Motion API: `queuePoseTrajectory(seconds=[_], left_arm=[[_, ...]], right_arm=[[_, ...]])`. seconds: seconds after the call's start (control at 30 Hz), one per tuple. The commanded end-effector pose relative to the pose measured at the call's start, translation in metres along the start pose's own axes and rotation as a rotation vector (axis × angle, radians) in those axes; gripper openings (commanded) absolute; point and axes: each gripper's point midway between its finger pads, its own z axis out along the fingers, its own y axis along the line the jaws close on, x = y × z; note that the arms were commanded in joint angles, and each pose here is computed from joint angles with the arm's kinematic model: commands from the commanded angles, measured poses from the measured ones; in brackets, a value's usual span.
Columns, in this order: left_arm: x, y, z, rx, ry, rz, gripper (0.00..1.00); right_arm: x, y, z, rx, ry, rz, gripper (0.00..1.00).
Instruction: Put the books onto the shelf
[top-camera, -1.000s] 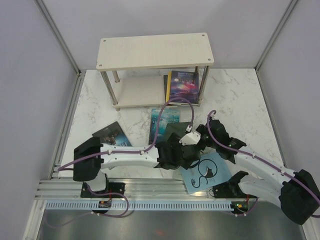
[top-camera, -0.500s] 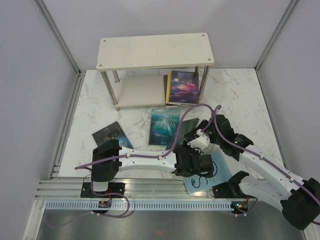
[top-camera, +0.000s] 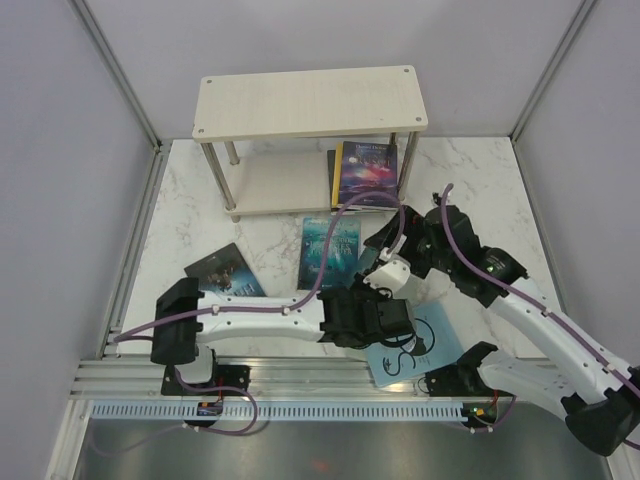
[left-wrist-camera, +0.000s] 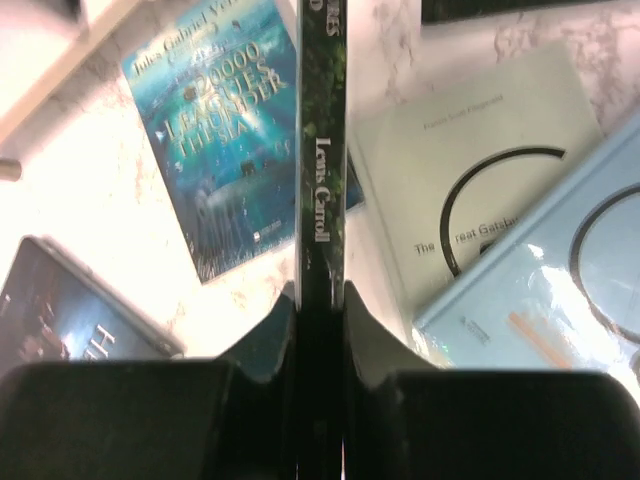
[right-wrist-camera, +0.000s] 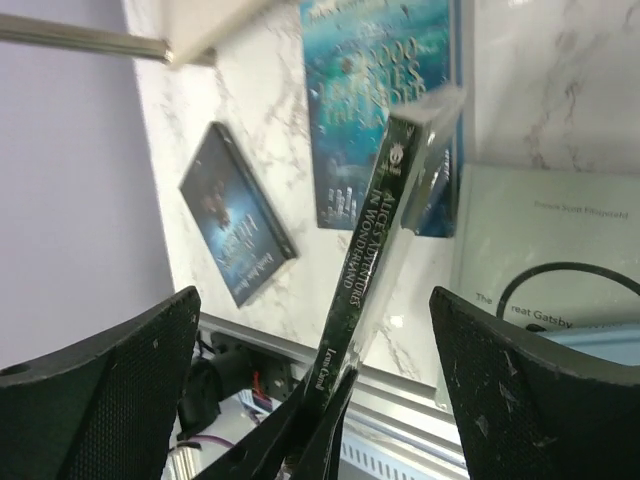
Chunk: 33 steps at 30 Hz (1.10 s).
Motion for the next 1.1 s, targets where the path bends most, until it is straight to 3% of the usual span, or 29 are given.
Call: queuePoseTrajectory(seconds=[0.0,0.23,0.27,0.33,0.37,0.43,0.47,0.53,0.67,0.73,0.93,0.97,1.0,1.07], left_arm=[[-0.016,0.029,-0.019,0.022,-0.029,-0.058,0.02],[-0.051,0.055,-0.043,0.235,-0.103,-0.308,0.02],[-0.039,0.05,-0.041,0.306,-0.069,-0.323,0.02],[-0.047,0.097,-0.037,0.257,-0.126,-0.443,0.02],[-0.052,0.075,-0.042,0.428,-0.139,-0.507,0.02],[-0.073,0.098,-0.056,0.548,-0.231,-0.645,0.02],[-0.066,0.097,-0.058,0.606,-0.209,-0.683,0.02],[-0.079,0.127,-0.062,0.627,-0.288,-0.772,0.02],[-0.086,0.132,-0.08,0.82,-0.36,-0.87,0.02],[-0.092,0.136,-0.089,0.914,-0.388,-0.931,0.02],[-0.087,0.14,-0.078,1.057,-0.444,-1.074,0.02],[-0.076,0.135,-0.072,1.085,-0.402,-1.122,0.02],[-0.082,0.139,-0.076,1.114,-0.457,-1.13,0.02],[-0.072,0.135,-0.067,1.132,-0.427,-1.189,0.02]], right_arm=[[-0.043,0.025,-0.042,-0.03,-0.192,-0.04,0.98],[-0.051,0.009,-0.081,-0.073,-0.325,0.02,0.98],[-0.048,0.003,-0.079,-0.067,-0.325,0.033,0.98],[-0.046,0.001,-0.086,-0.105,-0.338,0.05,0.98],[-0.04,-0.005,-0.08,-0.113,-0.326,0.067,0.98],[-0.027,0.0,-0.079,-0.193,-0.283,0.083,0.98],[-0.02,-0.004,-0.067,-0.219,-0.265,0.093,0.98],[-0.004,-0.002,-0.059,-0.289,-0.2,0.125,0.98],[0.022,-0.005,-0.024,-0.469,-0.114,0.222,0.98],[0.021,0.011,-0.029,-0.617,-0.108,0.285,0.98],[0.023,0.004,-0.018,-0.681,-0.123,0.333,0.98],[0.022,0.008,-0.02,-0.694,-0.123,0.322,0.98],[0.022,0.01,-0.02,-0.697,-0.116,0.319,0.98],[0.022,0.014,-0.018,-0.714,-0.108,0.32,0.97]])
